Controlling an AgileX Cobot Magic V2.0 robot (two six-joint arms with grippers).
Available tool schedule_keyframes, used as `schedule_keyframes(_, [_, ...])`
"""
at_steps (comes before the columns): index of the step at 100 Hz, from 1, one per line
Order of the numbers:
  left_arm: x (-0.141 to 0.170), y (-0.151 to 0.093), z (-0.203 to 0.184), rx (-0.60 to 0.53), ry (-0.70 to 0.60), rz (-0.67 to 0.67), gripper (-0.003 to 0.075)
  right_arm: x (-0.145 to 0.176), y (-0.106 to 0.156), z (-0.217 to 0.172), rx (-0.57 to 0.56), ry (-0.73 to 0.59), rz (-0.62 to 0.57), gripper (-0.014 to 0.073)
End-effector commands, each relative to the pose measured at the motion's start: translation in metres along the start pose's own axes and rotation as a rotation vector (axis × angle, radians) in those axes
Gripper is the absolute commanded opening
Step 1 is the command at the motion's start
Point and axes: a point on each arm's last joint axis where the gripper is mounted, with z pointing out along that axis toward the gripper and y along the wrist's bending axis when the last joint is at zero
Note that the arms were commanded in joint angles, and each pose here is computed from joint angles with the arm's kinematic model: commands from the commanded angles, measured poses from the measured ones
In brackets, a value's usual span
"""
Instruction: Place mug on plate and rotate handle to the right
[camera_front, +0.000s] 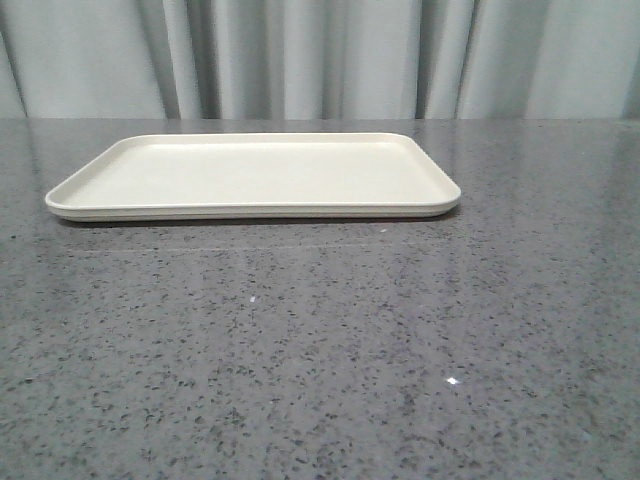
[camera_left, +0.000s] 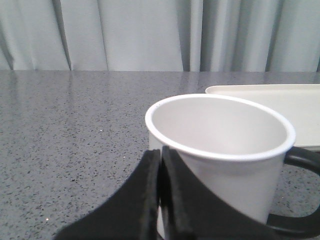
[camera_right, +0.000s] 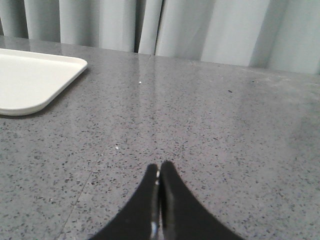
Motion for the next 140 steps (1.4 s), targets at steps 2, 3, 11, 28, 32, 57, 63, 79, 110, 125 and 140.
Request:
schedule_keyframes(2, [-0.006, -0.001, -0.002, 0.014, -0.102, -0.010, -0.0020, -0.008, -0.001, -0.002, 0.012, -0.101, -0.010, -0.0066])
schedule_keyframes(3, [-0.006, -0.001, -0.002, 0.014, -0.102, -0.010, -0.0020, -0.008, -0.001, -0.002, 0.012, -0.101, -0.010, -0.0066])
schedule_keyframes(11, [-0.006, -0.001, -0.002, 0.014, -0.102, -0.010, -0.0020, -0.008, -0.001, -0.002, 0.012, -0.101, -0.010, -0.0066])
schedule_keyframes(28, [-0.006, -0.001, -0.002, 0.014, -0.102, -0.010, -0.0020, -0.008, -0.001, -0.002, 0.012, -0.103, -0.010, -0.0066])
schedule_keyframes(32, [-0.006, -0.001, -0.002, 0.014, -0.102, -0.010, -0.0020, -0.009, -0.001, -0.002, 0.012, -0.107, -0.010, -0.0066])
schedule_keyframes(57, [-0.012, -0.002, -0.003, 0.023, -0.164, -0.009, -0.0020, -0.030, -0.001, -0.007, 0.020, -0.333, -0.010, -0.0066])
schedule_keyframes(63, [-0.015, -0.002, -0.004, 0.028, -0.192, -0.015, -0.0020, -0.037, -0.002, -0.009, 0.020, -0.366, -0.010, -0.0066])
schedule_keyframes(79, [-0.034, -0.004, -0.009, 0.040, -0.213, -0.129, -0.0020, -0.063, -0.003, -0.017, 0.019, -0.330, -0.010, -0.0066])
schedule_keyframes(110, [-0.104, -0.014, -0.031, 0.050, -0.030, -0.151, -0.0020, -0.110, -0.003, -0.032, -0.002, -0.045, 0.008, -0.0066])
schedule_keyframes(125, [-0.136, -0.018, -0.028, 0.040, 0.109, -0.146, -0.0020, -0.132, -0.002, -0.028, -0.032, 0.060, 0.050, -0.0066])
schedule_keyframes(140, [-0.160, -0.021, -0.017, 0.023, 0.293, -0.140, -0.0020, -0.149, 0.000, -0.017, -0.055, 0.166, 0.075, -0.0066])
